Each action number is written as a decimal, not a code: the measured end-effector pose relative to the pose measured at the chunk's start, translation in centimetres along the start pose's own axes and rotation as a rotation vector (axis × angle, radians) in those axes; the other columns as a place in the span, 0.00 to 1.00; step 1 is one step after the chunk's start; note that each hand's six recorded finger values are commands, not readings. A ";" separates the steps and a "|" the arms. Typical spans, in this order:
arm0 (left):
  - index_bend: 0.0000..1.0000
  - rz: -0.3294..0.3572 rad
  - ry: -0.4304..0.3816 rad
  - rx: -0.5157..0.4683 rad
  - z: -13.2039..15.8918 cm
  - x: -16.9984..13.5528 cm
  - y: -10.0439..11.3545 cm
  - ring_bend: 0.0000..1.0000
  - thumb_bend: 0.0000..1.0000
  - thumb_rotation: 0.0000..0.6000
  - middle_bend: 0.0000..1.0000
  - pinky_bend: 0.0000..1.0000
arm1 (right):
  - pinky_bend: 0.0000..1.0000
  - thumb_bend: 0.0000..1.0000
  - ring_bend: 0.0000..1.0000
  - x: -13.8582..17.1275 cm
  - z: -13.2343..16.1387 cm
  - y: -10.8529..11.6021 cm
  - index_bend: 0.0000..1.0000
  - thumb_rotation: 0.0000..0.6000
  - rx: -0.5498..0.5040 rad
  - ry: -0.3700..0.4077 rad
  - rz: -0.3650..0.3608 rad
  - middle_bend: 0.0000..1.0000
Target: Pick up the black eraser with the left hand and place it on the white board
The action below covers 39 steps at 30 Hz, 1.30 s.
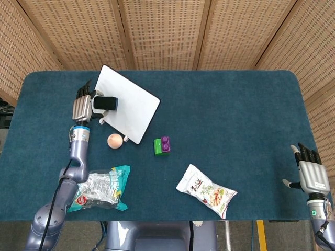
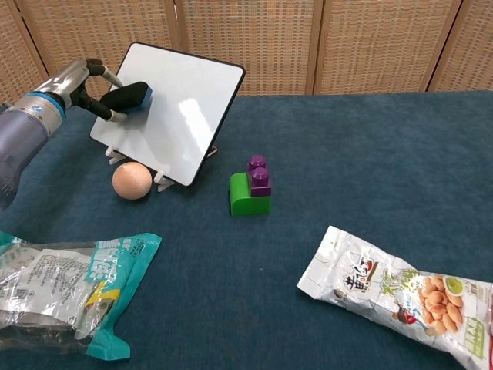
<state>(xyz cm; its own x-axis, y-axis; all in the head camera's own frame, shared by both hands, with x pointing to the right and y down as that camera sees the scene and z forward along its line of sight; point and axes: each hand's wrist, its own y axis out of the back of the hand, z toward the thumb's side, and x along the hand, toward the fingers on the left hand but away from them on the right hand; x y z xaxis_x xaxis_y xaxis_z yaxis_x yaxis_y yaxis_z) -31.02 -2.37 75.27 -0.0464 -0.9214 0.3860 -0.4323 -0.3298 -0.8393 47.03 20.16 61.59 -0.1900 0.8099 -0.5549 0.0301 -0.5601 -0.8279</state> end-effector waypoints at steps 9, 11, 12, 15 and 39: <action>0.02 0.009 0.000 -0.001 0.0 0.1 0.3 0.00 0.19 1.00 0.00 0.00 | 0.00 0.00 0.00 0.0 0.0 0.1 0.00 1.00 -0.003 0.001 -0.002 0.00; 0.01 0.014 -0.003 -0.004 0.0 0.1 0.4 0.00 0.19 1.00 0.00 0.00 | 0.00 0.00 0.00 0.0 0.0 0.1 0.00 1.00 -0.004 0.002 -0.002 0.00; 0.01 0.019 -0.006 -0.008 0.0 0.1 0.5 0.00 0.19 1.00 0.00 0.00 | 0.00 0.00 0.00 0.1 0.0 0.1 0.00 1.00 -0.005 0.003 -0.003 0.00; 0.00 0.036 -0.025 -0.029 0.2 0.0 1.0 0.00 0.19 1.00 0.00 0.00 | 0.00 0.00 0.00 0.1 0.1 0.2 0.00 1.00 -0.007 0.006 -0.005 0.00; 0.00 0.045 -0.262 0.118 -6.3 -6.8 9.4 0.00 0.00 1.00 0.00 0.00 | 0.00 0.00 0.00 2.0 1.6 1.4 0.00 1.00 -0.037 0.088 -0.046 0.00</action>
<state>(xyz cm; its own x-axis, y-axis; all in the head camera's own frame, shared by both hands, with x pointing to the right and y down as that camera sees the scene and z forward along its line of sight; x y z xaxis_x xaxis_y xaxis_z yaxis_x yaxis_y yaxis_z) -40.47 2.07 67.18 0.1775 -0.9522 0.2485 -0.3263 -0.2952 -0.8980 45.17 20.72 59.39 -0.1048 0.8480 -0.5195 0.0600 -0.5161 -0.8544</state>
